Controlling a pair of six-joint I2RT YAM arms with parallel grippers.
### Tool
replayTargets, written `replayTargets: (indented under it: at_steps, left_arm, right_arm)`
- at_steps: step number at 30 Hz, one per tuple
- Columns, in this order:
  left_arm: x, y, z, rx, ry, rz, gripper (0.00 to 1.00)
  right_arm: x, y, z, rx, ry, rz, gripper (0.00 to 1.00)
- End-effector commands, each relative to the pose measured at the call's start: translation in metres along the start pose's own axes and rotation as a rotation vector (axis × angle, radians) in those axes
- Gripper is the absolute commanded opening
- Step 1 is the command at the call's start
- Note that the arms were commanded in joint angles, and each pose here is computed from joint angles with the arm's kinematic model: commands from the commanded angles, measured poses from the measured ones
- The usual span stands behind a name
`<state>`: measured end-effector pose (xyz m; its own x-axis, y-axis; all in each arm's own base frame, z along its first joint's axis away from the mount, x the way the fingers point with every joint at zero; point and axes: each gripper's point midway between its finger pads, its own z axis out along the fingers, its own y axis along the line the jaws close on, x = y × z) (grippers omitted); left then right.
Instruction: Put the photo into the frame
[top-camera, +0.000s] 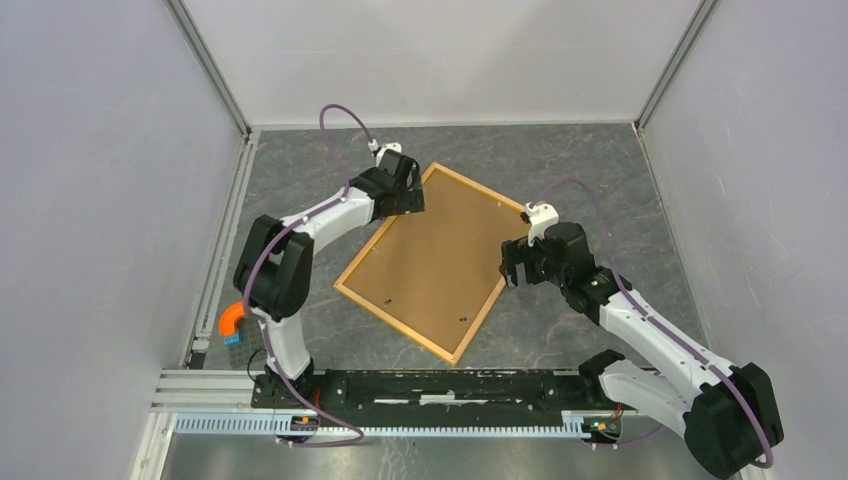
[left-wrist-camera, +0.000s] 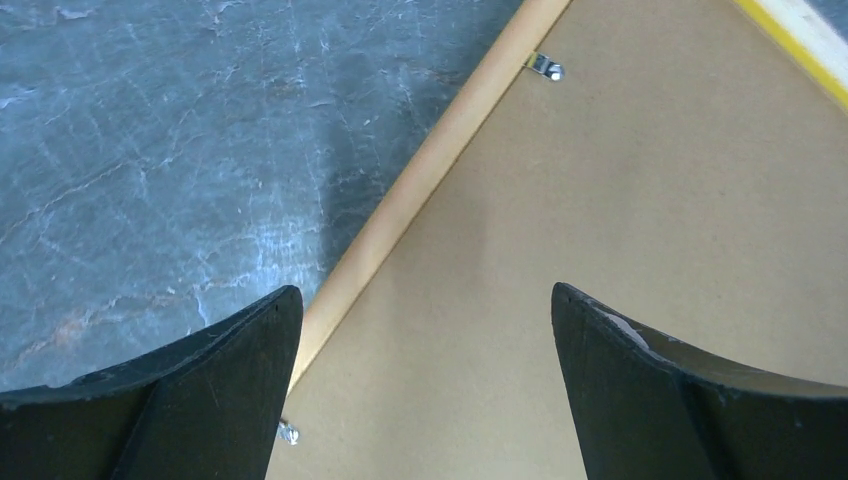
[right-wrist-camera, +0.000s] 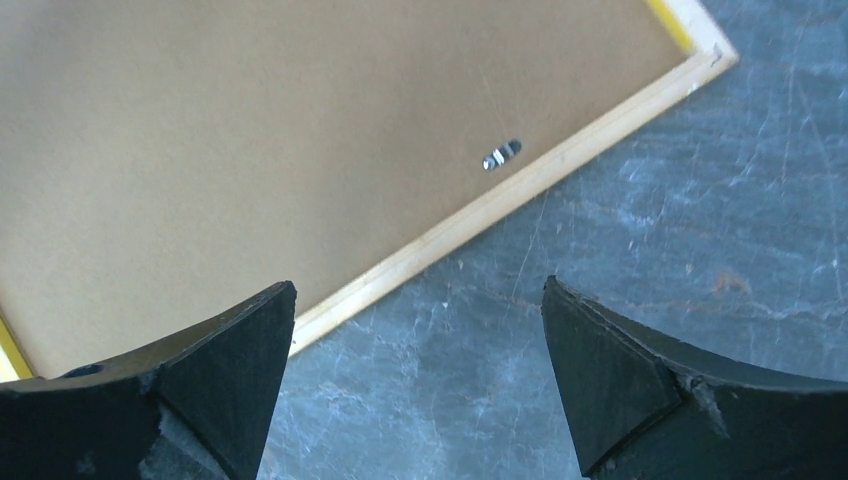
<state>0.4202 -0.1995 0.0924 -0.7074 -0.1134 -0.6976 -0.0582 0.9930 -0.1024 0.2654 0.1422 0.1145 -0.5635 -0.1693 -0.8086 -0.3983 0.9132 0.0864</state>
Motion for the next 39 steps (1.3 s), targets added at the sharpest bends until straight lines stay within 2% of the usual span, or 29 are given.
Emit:
replayTargets:
  at_steps: [1,5,10,12,16,19,22,27,28,29,30,32,35,39]
  left_arm:
    - [0.006,-0.001,0.018,0.03,0.116,0.061,0.99]
    - [0.021,0.003,0.034,0.001,0.189,0.073,0.98]
    - [0.042,0.001,0.034,0.038,0.255,0.043,0.83]
    - [0.049,0.003,0.033,0.035,0.27,0.034,0.76]
    - [0.064,0.007,0.024,0.039,0.297,-0.012,0.49]
    - [0.076,0.008,0.013,0.059,0.308,-0.061,0.38]
    - [0.091,0.013,0.004,0.066,0.342,-0.071,0.33]
    - [0.112,0.02,-0.016,0.065,0.363,-0.14,0.32]
    - [0.117,0.023,-0.02,0.063,0.363,-0.155,0.28]
    - [0.124,0.03,-0.024,0.045,0.365,-0.179,0.2]
    - [0.127,0.034,-0.028,0.036,0.349,-0.199,0.17]
    - [0.14,0.043,-0.036,0.032,0.345,-0.241,0.19]
    - [0.152,0.049,-0.05,0.061,0.323,-0.301,0.14]
    - [0.171,0.056,-0.063,0.09,0.301,-0.387,0.09]
  right_arm:
    - [0.017,0.001,-0.001,-0.016,0.027,-0.006,0.98]
    - [0.027,0.001,-0.001,-0.018,0.046,0.001,0.98]
    - [0.036,-0.002,0.0,-0.004,0.069,0.011,0.98]
    - [0.038,-0.002,0.001,-0.003,0.079,0.014,0.98]
    - [0.04,-0.001,0.001,-0.006,0.083,0.023,0.98]
    - [0.041,-0.002,0.002,0.003,0.09,0.037,0.98]
    - [0.043,-0.012,0.003,0.068,0.109,0.06,0.98]
    - [0.045,-0.025,0.007,0.165,0.147,0.101,0.98]
    - [0.045,-0.029,0.007,0.196,0.152,0.119,0.98]
    - [0.046,-0.033,0.008,0.223,0.156,0.135,0.98]
    - [0.046,-0.037,0.008,0.251,0.158,0.151,0.98]
    - [0.046,-0.044,0.009,0.3,0.159,0.189,0.98]
    - [0.047,-0.049,0.014,0.307,0.198,0.271,0.98]
    - [0.033,-0.047,0.029,0.275,0.182,0.318,0.98]
